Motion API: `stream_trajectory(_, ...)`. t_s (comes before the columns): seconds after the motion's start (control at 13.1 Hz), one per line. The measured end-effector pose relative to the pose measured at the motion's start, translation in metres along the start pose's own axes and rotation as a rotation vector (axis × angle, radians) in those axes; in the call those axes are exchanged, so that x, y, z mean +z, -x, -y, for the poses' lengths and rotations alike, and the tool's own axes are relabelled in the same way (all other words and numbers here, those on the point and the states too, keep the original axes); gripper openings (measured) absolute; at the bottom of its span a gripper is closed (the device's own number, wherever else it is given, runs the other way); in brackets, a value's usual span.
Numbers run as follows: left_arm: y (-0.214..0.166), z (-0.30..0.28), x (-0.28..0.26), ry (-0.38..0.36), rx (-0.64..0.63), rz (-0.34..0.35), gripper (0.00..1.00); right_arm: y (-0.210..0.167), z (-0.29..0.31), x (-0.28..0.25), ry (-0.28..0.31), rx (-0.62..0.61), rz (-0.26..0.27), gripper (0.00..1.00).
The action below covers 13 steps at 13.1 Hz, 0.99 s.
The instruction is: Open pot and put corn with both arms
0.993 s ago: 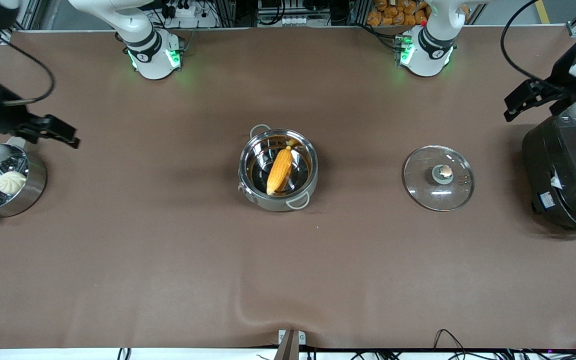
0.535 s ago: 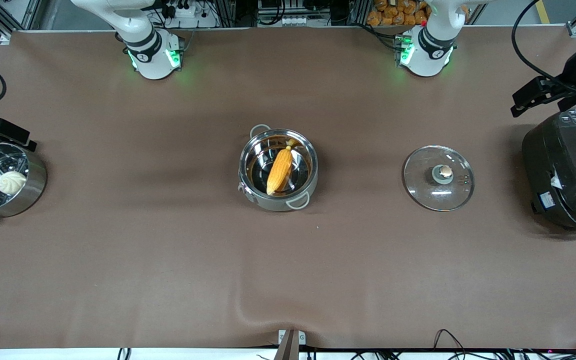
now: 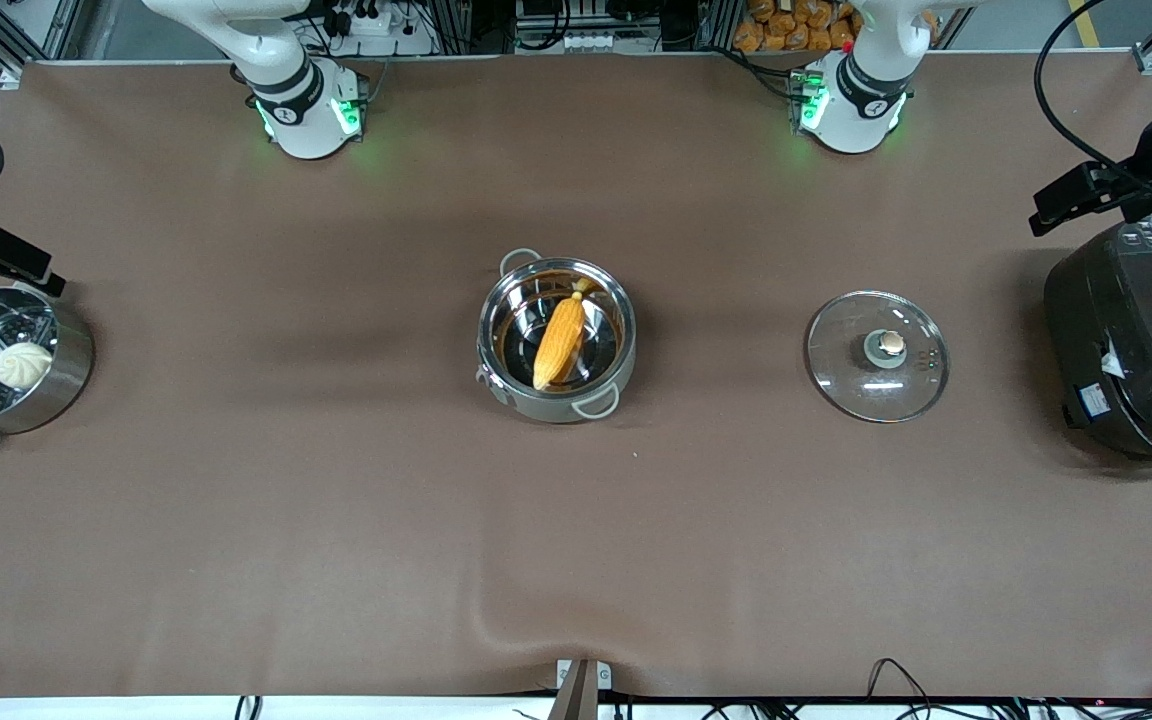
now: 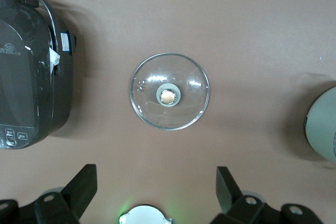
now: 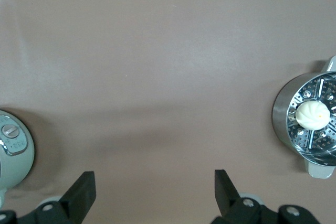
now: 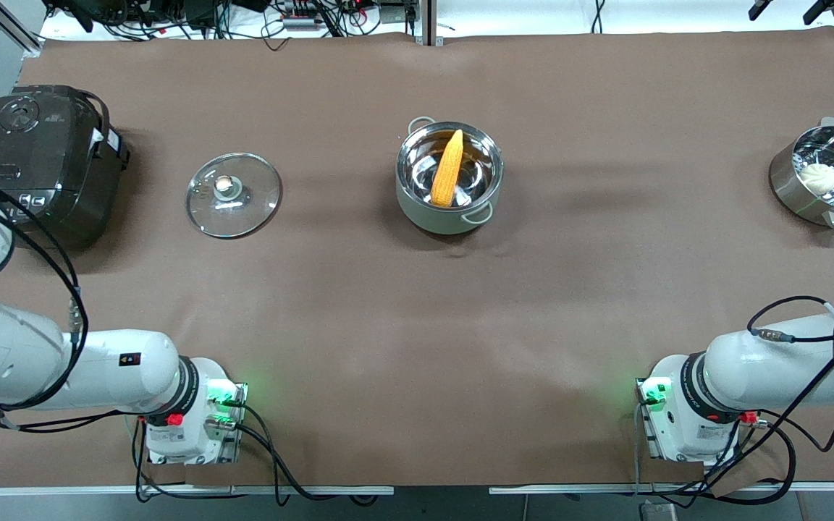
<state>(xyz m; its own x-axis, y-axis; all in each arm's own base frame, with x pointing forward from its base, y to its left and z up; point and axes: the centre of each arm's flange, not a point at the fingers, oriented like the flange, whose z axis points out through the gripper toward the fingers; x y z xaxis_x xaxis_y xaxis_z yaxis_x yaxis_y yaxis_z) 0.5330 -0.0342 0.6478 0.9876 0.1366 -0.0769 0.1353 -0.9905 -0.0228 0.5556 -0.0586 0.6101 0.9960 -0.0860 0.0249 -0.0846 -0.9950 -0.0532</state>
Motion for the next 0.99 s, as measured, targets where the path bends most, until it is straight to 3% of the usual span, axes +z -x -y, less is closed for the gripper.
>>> stream_trajectory(0.46,-0.010,-0.001,0.009,0.005,0.013,-0.018,1.00,0.002,0.051,0.009,0.038,-0.012,0.018,1.00)
stream_trajectory(0.99,-0.018,0.013,0.013,0.010,0.029,-0.032,1.00,0.009,0.049,0.008,0.051,0.000,0.060,1.00)
